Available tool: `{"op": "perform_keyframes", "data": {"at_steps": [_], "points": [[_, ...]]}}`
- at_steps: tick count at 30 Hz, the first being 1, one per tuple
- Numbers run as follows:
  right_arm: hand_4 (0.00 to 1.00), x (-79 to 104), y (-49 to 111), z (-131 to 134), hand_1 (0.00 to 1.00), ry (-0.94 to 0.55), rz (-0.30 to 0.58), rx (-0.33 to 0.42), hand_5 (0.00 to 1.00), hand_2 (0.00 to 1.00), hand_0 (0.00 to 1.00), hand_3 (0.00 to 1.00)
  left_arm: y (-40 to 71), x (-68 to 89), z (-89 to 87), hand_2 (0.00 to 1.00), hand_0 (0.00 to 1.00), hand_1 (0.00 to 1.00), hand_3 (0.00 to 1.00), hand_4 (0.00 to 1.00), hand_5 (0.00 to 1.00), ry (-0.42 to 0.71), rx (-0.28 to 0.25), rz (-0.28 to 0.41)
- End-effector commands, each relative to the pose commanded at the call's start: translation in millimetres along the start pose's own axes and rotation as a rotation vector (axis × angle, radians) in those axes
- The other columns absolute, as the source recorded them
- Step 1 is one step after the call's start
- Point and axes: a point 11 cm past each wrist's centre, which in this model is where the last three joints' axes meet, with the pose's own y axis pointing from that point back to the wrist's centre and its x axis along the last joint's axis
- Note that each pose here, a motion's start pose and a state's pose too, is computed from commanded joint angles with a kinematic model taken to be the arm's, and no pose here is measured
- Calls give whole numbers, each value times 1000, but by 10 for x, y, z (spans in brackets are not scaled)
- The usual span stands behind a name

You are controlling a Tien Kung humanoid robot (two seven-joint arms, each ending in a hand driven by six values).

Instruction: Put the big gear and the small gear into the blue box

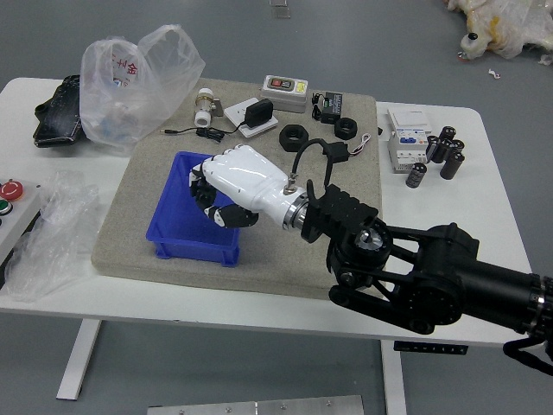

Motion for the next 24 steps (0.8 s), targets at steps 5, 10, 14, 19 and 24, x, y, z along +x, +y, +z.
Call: {"op": "perform_keyframes", "data": {"at_steps": [5,10,14,19,24], "points": [[335,-136,-18,-9,447,21,-30,4,2,500,267,462,0,-5,-2,531,572,518,643,659,152,-1,0,-1],[345,-294,-14,100,447,36,-65,-25,2,506,268,463,0,-16,1,531,572,519,642,658,152,-1,-1,-3],[345,-389,2,138,447,37,-91,-39,2,506,268,463,0,-21,6,531,572,519,642,658,152,0,-2,-4],[480,-435,12,141,477,35,-108,-43,2,545,265,555,0,-24,7,531,572,518,643,658,152,0,-3,-5],[509,-455,15,155,501,39,-126,-51,92,641,265,679,0,-24,7,531,572,518,643,657,153,0,-3,-5]]}}
